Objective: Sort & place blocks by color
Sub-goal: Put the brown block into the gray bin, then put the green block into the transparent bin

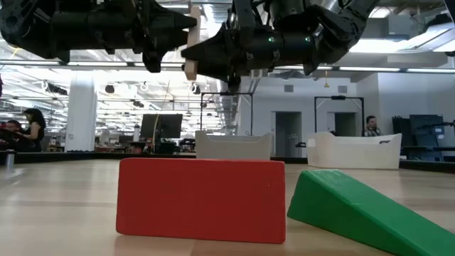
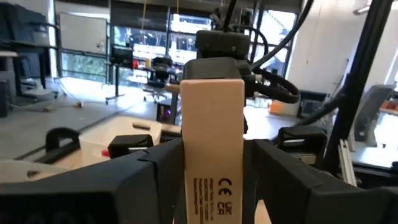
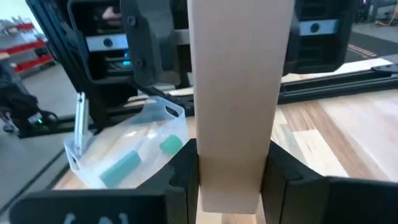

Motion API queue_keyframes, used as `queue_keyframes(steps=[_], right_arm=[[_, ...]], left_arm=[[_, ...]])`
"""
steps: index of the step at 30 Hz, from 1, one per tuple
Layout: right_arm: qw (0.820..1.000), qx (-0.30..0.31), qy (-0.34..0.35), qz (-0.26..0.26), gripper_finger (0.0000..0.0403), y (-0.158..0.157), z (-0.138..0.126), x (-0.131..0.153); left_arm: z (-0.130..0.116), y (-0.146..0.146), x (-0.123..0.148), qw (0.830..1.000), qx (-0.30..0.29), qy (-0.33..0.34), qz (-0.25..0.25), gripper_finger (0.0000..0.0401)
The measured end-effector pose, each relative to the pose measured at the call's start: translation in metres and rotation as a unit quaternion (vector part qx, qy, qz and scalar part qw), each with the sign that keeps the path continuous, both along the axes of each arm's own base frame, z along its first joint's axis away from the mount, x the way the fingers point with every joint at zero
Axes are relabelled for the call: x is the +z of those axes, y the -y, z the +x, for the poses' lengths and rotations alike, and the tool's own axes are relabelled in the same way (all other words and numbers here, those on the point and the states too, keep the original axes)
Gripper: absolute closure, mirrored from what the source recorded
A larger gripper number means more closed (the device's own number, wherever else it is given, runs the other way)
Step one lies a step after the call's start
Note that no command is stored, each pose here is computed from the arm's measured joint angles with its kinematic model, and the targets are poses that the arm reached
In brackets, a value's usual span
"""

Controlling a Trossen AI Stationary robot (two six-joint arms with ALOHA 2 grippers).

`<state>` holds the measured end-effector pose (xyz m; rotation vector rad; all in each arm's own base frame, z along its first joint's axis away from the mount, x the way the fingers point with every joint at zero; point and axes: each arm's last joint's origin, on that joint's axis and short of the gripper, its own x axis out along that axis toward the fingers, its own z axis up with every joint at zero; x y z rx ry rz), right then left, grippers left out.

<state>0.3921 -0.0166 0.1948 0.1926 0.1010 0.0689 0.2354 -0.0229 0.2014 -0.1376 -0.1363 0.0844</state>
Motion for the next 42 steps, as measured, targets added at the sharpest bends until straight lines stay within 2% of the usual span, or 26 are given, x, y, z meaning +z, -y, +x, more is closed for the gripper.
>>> queue_keyframes(steps=[4,7,9,14,16,20,24,27,33,37,42], right_arm=[[0.999,-0.031,-0.023,0.007,0.0287,0.023,-0.006,0.007],[0.993,-0.105,-0.047,0.017,0.0274,0.044,-0.014,0.011],[0.985,-0.157,-0.068,0.014,0.0264,0.058,-0.019,0.012],[0.983,-0.158,-0.089,0.015,0.0273,0.071,-0.029,0.020],[0.979,-0.177,-0.099,0.014,0.0280,0.082,-0.033,0.018],[0.962,-0.237,-0.133,0.017,0.0273,0.104,-0.042,0.012],[0.937,-0.290,-0.192,0.037,0.0242,0.120,-0.051,-0.004],[0.927,-0.311,-0.201,0.055,0.0217,0.130,-0.057,-0.006],[0.927,-0.317,-0.193,0.058,0.0168,0.137,-0.059,-0.005],[0.928,-0.312,-0.193,0.058,0.0151,0.134,-0.059,-0.003],[0.951,-0.242,-0.187,0.039,0.0151,0.101,-0.054,0.015]], left_arm=[[-0.004,-0.003,0.006,1.000,0.027,0.002,0.008,0.0219],[-0.010,0.000,0.012,1.000,0.018,0.003,0.010,0.0208],[-0.012,-0.002,0.013,0.999,0.038,-0.012,0.016,0.0204],[-0.018,-0.005,0.020,0.997,0.073,-0.007,0.036,0.0200],[-0.019,-0.007,0.022,0.995,0.093,-0.006,0.040,0.0200],[-0.020,-0.008,0.023,0.992,0.116,-0.009,0.056,0.0200],[-0.021,-0.010,0.025,0.987,0.144,-0.003,0.066,0.0200],[-0.021,-0.011,0.027,0.986,0.147,0.004,0.072,0.0200],[-0.022,-0.013,0.028,0.985,0.153,0.011,0.073,0.0200],[-0.021,-0.013,0.027,0.986,0.150,0.007,0.074,0.0200],[-0.021,-0.012,0.027,0.986,0.149,0.003,0.074,0.0200]])
